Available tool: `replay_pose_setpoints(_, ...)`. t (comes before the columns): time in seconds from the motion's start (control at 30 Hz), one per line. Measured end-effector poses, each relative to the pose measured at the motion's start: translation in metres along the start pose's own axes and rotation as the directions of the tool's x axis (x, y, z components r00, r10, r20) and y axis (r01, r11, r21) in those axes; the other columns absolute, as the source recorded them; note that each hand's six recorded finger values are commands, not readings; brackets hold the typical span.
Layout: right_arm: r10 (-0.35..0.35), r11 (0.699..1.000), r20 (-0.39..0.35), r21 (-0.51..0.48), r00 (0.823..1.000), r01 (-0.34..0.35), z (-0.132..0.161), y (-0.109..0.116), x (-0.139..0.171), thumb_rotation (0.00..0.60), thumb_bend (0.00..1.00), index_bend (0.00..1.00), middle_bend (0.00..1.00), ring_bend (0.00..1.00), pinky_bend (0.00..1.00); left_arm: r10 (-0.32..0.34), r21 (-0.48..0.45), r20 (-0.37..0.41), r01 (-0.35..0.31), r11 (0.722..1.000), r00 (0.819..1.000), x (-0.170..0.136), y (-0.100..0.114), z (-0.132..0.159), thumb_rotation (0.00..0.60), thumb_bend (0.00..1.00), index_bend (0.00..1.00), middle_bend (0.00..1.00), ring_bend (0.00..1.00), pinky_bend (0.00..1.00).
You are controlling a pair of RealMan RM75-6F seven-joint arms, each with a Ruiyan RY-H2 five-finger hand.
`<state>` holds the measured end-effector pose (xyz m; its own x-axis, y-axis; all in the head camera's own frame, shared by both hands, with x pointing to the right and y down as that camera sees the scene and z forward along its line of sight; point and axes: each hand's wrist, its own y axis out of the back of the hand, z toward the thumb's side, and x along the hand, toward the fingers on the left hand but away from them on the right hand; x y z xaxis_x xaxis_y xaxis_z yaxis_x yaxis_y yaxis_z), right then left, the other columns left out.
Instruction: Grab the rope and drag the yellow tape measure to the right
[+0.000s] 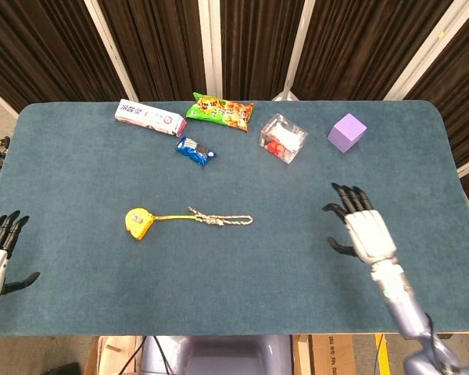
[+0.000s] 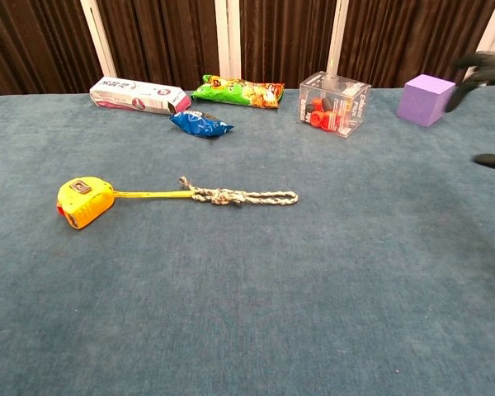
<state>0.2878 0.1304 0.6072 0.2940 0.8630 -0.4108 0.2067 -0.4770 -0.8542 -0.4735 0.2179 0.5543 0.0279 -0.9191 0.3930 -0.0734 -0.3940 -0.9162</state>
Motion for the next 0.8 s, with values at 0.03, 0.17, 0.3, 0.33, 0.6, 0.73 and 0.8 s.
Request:
replay_pose_setpoints(0.03, 0.008, 1.000, -0.010, -0.010, 1.000, -0.008, 0.008, -0.004, -0.009, 0.600, 0.29, 0.41, 0.04, 0.00, 0.00, 0.000, 0.001, 0.001, 0.000, 1.000, 1.000, 0.000, 0.000, 0.000, 0.600, 0.00, 0.00, 0.00, 0.00, 0.00)
replay_pose_setpoints(0.17, 0.030, 0.999, -0.033, -0.030, 0.999, -0.031, 0.033, -0.020, -0.033, 0.600, 0.29, 0.44, 0.04, 0.00, 0.00, -0.003, 0.008, 0.001, 0.003, 1.000, 1.000, 0.001, -0.001, -0.001, 0.600, 0.00, 0.00, 0.00, 0.00, 0.00)
replay_pose_setpoints(0.3, 0.055, 0.997, -0.034, -0.043, 0.998, -0.057, 0.048, -0.039, -0.049, 0.600, 0.28, 0.47, 0.04, 0.00, 0.00, -0.006, -0.002, -0.005, 0.006, 1.000, 1.000, 0.001, -0.001, -0.003, 0.600, 0.00, 0.00, 0.00, 0.00, 0.00)
replay_pose_setpoints(0.33, 0.063, 0.997, -0.031, -0.048, 0.998, -0.064, 0.052, -0.045, -0.053, 0.600, 0.28, 0.48, 0.04, 0.00, 0.00, -0.005, -0.002, -0.005, 0.005, 1.000, 1.000, 0.001, -0.001, -0.003, 0.600, 0.00, 0.00, 0.00, 0.00, 0.00)
replay_pose_setpoints(0.6, 0.095, 0.994, -0.030, -0.055, 0.995, -0.097, 0.074, -0.079, -0.078, 0.600, 0.31, 0.49, 0.05, 0.00, 0.00, -0.015, -0.013, -0.015, 0.014, 1.000, 1.000, 0.002, -0.002, -0.007, 0.600, 0.00, 0.00, 0.00, 0.00, 0.00)
replay_pose_setpoints(0.73, 0.107, 0.992, -0.033, -0.055, 0.994, -0.109, 0.085, -0.094, -0.089, 0.600, 0.32, 0.51, 0.05, 0.00, 0.00, -0.015, -0.021, -0.024, 0.014, 1.000, 1.000, 0.003, -0.001, -0.009, 0.600, 0.00, 0.00, 0.00, 0.00, 0.00)
replay_pose_setpoints(0.8, 0.113, 0.992, -0.032, -0.056, 0.993, -0.114, 0.089, -0.100, -0.094, 0.600, 0.33, 0.52, 0.06, 0.00, 0.00, -0.018, -0.025, -0.028, 0.018, 1.000, 0.999, 0.003, -0.001, -0.010, 0.600, 0.00, 0.00, 0.00, 0.00, 0.00)
